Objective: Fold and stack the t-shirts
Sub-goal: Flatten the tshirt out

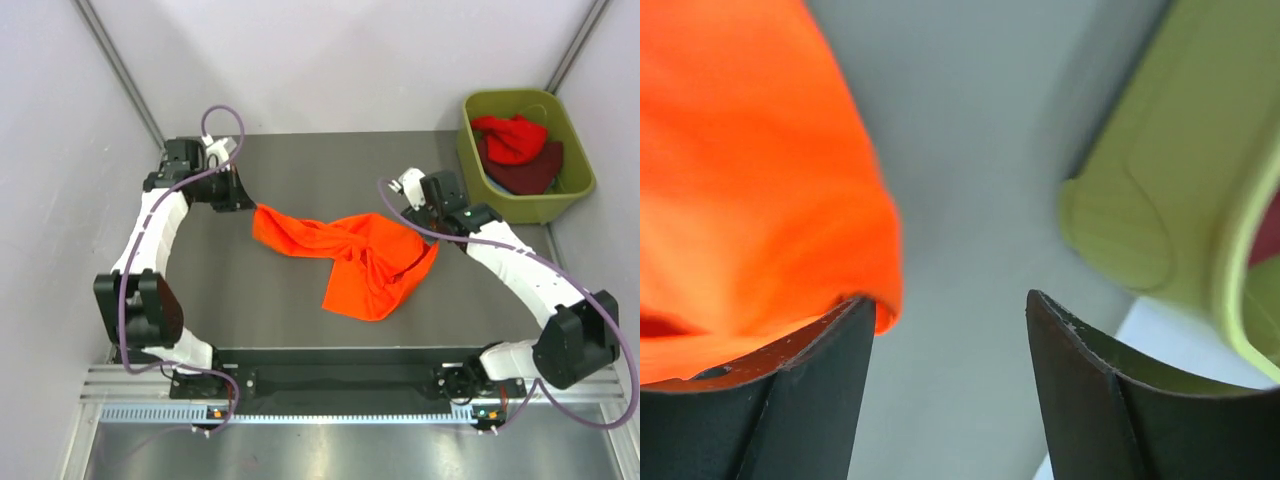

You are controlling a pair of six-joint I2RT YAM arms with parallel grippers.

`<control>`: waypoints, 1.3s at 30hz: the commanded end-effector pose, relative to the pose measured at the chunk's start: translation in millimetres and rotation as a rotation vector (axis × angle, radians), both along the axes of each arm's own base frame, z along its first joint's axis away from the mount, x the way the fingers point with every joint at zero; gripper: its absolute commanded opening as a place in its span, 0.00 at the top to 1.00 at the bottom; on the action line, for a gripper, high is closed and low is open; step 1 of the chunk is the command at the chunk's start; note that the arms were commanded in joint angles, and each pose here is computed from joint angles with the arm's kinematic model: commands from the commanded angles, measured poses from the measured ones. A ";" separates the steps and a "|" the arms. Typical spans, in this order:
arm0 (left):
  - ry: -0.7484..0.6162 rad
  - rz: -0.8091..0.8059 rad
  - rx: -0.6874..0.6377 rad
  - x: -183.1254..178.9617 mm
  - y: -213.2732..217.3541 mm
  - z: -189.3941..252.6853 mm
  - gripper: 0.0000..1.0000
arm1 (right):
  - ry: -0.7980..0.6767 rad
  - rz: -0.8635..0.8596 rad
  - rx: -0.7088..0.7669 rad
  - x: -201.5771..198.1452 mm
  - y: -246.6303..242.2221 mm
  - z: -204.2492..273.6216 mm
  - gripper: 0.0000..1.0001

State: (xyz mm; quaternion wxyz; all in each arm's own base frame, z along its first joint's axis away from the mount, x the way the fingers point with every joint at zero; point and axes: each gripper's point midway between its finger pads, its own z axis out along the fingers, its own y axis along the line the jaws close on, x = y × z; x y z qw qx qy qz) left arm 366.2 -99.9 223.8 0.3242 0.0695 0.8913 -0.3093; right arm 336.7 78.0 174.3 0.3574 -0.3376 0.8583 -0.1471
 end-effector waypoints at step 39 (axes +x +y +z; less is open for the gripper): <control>0.044 -0.022 -0.026 10.0 -11.6 -16.4 1.00 | 0.445 0.765 -0.236 -99.6 150.7 -134.5 0.42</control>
